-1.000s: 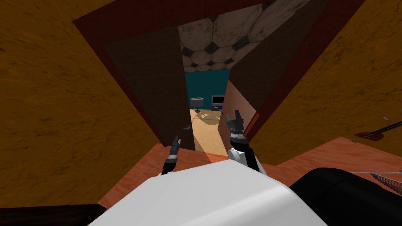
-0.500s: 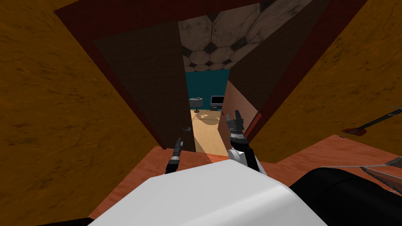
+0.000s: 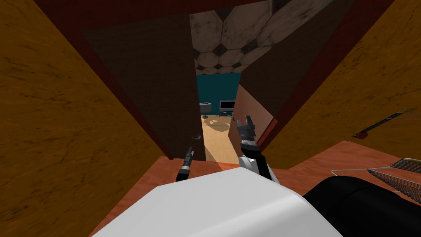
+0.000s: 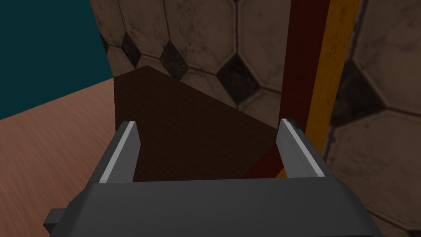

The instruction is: Push the door open

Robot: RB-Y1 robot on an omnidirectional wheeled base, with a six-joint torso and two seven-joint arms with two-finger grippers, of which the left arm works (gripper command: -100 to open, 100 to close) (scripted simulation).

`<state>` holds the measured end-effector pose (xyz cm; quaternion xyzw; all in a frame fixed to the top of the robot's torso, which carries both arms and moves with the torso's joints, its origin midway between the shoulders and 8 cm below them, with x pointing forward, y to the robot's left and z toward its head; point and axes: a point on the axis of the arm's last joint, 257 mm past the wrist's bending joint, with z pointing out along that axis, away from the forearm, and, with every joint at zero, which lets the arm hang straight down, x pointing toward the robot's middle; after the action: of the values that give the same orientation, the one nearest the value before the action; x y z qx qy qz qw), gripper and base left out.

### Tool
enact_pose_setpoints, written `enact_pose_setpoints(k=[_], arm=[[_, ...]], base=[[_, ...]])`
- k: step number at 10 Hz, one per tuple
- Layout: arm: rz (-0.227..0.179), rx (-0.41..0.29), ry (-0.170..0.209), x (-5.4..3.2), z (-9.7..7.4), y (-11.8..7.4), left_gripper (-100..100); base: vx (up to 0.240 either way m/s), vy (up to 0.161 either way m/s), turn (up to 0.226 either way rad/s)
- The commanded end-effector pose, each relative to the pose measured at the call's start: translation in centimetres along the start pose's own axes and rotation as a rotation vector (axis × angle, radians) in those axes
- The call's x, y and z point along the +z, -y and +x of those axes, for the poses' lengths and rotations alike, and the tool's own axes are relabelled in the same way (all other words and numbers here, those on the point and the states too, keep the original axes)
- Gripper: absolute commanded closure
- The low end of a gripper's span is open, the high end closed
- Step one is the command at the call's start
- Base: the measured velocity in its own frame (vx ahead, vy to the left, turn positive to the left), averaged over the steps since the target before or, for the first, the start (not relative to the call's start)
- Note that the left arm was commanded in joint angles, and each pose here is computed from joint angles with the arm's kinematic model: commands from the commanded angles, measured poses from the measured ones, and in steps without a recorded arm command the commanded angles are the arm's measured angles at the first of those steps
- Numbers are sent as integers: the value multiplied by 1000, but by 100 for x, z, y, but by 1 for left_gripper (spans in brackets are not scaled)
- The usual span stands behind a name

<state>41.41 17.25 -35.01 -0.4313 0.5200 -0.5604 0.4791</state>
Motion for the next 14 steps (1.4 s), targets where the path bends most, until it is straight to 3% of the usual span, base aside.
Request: enact_pose_setpoints(k=[1, 6, 14], arm=[[-24, -5, -9, -33, 38, -108, -100], [-84, -16, -34, -110, 164, -385, -100], [-83, -10, -16, -67, 88, -403, -100]], base=[[82, 69, -41], [68, 71, -49], [157, -24, -22]])
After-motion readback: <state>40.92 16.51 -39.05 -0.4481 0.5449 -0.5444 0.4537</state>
